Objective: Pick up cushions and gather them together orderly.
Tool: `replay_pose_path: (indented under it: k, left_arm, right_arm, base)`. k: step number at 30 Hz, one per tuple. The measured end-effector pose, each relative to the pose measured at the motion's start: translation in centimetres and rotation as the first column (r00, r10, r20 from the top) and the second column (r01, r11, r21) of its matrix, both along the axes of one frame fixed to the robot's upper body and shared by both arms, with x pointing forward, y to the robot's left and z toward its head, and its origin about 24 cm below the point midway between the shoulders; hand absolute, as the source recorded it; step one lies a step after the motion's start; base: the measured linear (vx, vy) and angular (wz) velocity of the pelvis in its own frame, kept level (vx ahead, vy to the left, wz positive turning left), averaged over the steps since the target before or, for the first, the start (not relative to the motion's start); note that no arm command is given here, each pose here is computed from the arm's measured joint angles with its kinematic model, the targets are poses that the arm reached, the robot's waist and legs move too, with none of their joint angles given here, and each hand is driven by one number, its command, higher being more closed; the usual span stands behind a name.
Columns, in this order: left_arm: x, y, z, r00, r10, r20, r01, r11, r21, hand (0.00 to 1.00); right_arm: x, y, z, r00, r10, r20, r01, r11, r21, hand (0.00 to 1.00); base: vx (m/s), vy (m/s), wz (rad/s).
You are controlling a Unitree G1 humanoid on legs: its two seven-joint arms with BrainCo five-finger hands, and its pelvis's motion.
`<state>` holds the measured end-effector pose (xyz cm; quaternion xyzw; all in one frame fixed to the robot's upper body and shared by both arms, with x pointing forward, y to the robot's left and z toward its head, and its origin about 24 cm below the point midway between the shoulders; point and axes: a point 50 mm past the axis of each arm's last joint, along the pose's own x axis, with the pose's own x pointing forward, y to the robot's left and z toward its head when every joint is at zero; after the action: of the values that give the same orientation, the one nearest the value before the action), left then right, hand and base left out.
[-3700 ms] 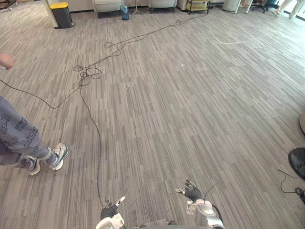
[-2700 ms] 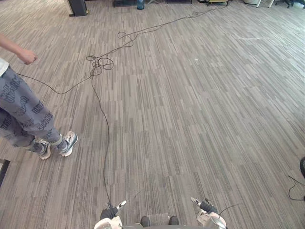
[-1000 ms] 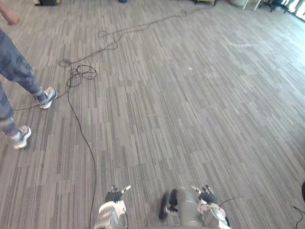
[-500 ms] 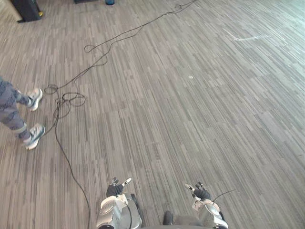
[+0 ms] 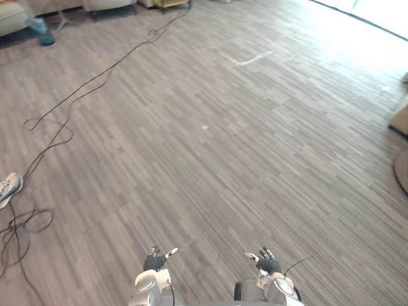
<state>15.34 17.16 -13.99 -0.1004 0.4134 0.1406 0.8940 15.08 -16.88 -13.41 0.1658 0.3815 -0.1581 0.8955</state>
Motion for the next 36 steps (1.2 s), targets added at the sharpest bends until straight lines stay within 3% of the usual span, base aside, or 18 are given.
replay_pose_path:
  k: [5, 8, 14, 25, 29, 36]
  left_arm:
    - [-0.4, -0.7, -0.6, 0.995, -0.082, -0.051, 0.082, 0.997, 0.008, 0.0]
    - [-0.1, -1.3, -0.4, 0.997, -0.062, -0.037, 0.062, 0.998, -0.01, 0.0]
    - [0.4, -1.0, 0.3, 0.999, -0.032, 0.021, 0.032, 0.999, -0.002, 0.0]
    - [0.1, 1.3, 0.5, 0.999, -0.023, 0.034, 0.021, 0.998, 0.061, 0.0]
    - [-1.4, 1.7, -0.5, 0.997, -0.055, -0.062, 0.059, 0.996, 0.071, 0.0]
    - [-1.6, 1.6, -0.7, 0.992, -0.092, -0.081, 0.098, 0.992, 0.076, 0.0]
  right_arm:
    - [1.2, -1.8, 0.3, 1.0, 0.005, 0.007, -0.005, 0.999, -0.047, 0.0]
    - [0.9, -2.4, 0.3, 1.0, -0.016, -0.002, 0.015, 0.998, -0.063, 0.0]
    - [0.8, 0.5, 0.0, 1.0, 0.016, -0.003, -0.016, 1.0, 0.001, 0.0]
    - [-1.6, 0.9, -1.4, 0.994, -0.002, -0.108, 0.006, 0.999, 0.042, 0.0]
    - [0.0, 0.5, -0.6, 0.997, 0.051, -0.052, -0.052, 0.999, -0.004, 0.0]
    - [1.5, 0.2, 0.2, 0.998, 0.07, 0.005, -0.069, 0.997, -0.025, 0.0]
  base:
    - [0.59, -0.066, -0.06]
    - [0.65, -0.205, -0.16]
    - [0.47, -0.043, -0.63]
    - [0.53, 0.256, -0.87]
    - [0.5, 0.242, -0.63]
    - [0.46, 0.041, -0.12]
